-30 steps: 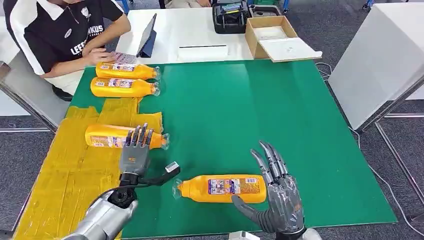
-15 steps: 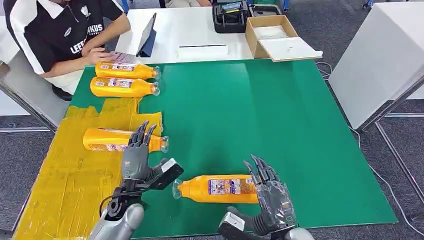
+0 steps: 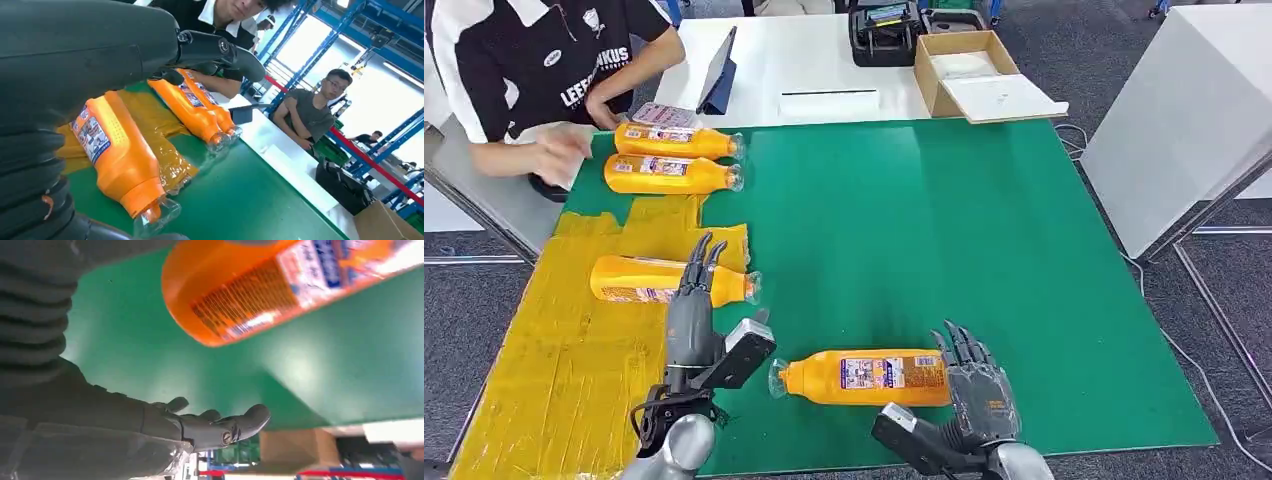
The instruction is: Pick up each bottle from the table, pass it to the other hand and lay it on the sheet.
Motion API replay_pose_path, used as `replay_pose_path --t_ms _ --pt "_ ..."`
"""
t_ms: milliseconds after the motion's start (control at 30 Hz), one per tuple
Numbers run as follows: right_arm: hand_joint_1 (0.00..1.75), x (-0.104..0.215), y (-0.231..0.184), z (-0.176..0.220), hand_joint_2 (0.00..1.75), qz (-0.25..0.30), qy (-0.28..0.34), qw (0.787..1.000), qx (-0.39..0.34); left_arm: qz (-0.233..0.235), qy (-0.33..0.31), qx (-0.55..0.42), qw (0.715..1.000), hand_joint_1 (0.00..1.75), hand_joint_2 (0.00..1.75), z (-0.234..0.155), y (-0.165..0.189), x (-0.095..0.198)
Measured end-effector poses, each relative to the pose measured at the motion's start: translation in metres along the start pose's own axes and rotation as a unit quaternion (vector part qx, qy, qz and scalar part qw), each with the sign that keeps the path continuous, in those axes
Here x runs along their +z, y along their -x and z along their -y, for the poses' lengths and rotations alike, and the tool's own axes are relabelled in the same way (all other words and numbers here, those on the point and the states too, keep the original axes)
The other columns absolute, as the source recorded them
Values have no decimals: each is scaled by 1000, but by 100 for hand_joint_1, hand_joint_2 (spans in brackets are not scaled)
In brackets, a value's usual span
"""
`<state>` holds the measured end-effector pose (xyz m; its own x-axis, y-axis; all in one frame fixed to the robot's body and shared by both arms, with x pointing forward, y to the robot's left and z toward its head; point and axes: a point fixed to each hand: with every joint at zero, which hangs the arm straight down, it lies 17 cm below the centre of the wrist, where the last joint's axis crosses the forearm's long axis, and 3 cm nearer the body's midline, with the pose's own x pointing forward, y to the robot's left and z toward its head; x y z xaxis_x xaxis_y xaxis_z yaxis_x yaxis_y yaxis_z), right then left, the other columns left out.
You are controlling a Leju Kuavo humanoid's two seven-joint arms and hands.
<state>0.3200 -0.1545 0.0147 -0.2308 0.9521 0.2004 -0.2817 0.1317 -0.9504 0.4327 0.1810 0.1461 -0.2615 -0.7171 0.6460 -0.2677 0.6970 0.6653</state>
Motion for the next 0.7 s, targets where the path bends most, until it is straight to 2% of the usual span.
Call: replay_pose_path --t_ms 300,500,700 --pt "0 -16 29 -26 175 -15 -34 999 14 7 -5 12 1000 0 175 0 -6 0" --pt "0 -33 32 -10 175 -3 -1 997 83 5 -9 15 1000 0 175 -1 -7 1" --pt "0 -40 30 -5 175 0 11 994 105 3 -12 12 1000 0 175 -2 -6 4"
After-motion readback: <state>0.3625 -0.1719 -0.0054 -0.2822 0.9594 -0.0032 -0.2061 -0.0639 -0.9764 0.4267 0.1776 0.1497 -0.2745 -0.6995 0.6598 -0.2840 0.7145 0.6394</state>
